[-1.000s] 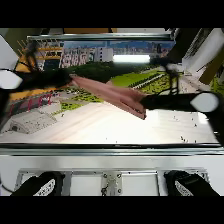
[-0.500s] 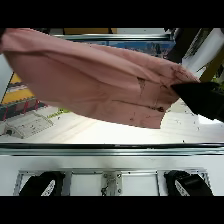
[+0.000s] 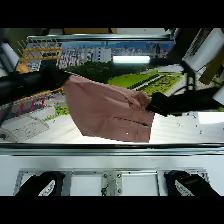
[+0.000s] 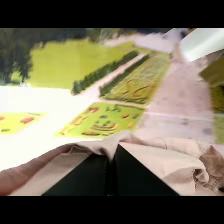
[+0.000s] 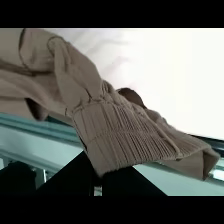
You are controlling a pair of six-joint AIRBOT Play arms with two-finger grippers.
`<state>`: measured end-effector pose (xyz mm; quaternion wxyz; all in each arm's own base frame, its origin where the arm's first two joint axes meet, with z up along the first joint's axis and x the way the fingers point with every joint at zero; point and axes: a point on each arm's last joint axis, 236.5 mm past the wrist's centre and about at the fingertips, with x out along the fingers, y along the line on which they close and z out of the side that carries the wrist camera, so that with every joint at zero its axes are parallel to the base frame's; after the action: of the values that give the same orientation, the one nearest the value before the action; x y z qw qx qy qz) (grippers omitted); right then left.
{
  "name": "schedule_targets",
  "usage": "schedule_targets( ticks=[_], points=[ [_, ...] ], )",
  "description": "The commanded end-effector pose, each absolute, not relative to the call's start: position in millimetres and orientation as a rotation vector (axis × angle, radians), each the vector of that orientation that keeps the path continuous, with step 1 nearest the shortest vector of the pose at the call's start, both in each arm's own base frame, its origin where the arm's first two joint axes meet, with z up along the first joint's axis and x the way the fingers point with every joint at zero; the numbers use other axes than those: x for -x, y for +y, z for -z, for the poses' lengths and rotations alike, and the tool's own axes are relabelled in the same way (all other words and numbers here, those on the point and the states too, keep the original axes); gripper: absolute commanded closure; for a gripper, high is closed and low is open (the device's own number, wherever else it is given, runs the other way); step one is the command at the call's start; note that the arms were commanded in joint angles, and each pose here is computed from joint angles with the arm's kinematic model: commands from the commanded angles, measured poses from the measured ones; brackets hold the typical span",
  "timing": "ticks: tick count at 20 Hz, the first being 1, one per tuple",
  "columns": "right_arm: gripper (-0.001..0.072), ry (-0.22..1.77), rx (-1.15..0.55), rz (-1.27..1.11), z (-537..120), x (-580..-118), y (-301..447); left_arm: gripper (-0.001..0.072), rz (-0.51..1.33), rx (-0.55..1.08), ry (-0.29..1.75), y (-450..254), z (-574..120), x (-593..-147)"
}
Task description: Fold the clothes and pants, and hang the long-sleeved shirts on hangers.
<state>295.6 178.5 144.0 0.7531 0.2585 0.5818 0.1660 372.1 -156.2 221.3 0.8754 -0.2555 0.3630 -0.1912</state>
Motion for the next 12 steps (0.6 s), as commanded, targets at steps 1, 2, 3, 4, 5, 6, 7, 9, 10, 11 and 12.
schedule_targets(
  ticks=[1,2,3,4,5,6,7,9,10,11,12],
  points=[
    [0.0705,1.392,-0.547,-0.304,-54,-354,180,0.0696,0.31,0.572,0.952,-164,-114,-441],
    [0.0705,1.397,-0.545,-0.293,-39,-370,176,0.0696,0.305,0.565,0.992,-167,-98,-458],
    [0.0706,1.398,-0.537,-0.287,-28,-383,170,0.0696,0.317,0.539,1.023,-171,-84,-475],
    [0.0705,1.396,-0.555,-0.268,-23,-395,163,0.0696,0.329,0.519,1.046,-174,-75,-487],
    [0.0705,1.375,-0.57,-0.252,-25,-405,155,0.0696,0.334,0.517,1.066,-176,-70,-496],
    [0.0705,1.339,-0.585,-0.239,-30,-413,147,0.0696,0.335,0.516,1.069,-175,-69,-503],
    [0.0705,1.304,-0.592,-0.232,-38,-419,140,0.0696,0.337,0.514,1.064,-173,-73,-508],
    [0.0705,1.252,-0.557,-0.254,-56,-419,132,0.0696,0.342,0.51,1.058,-165,-88,-509],
    [0.0705,1.245,-0.535,-0.275,-64,-413,133,0.0696,0.354,0.49,1.055,-162,-95,-504],
    [0.0705,1.251,-0.506,-0.296,-71,-404,136,0.0696,0.373,0.459,1.053,-162,-99,-495],
    [0.0705,1.268,-0.46,-0.313,-73,-392,139,0.0696,0.386,0.431,1.055,-160,-100,-483]
  ],
)
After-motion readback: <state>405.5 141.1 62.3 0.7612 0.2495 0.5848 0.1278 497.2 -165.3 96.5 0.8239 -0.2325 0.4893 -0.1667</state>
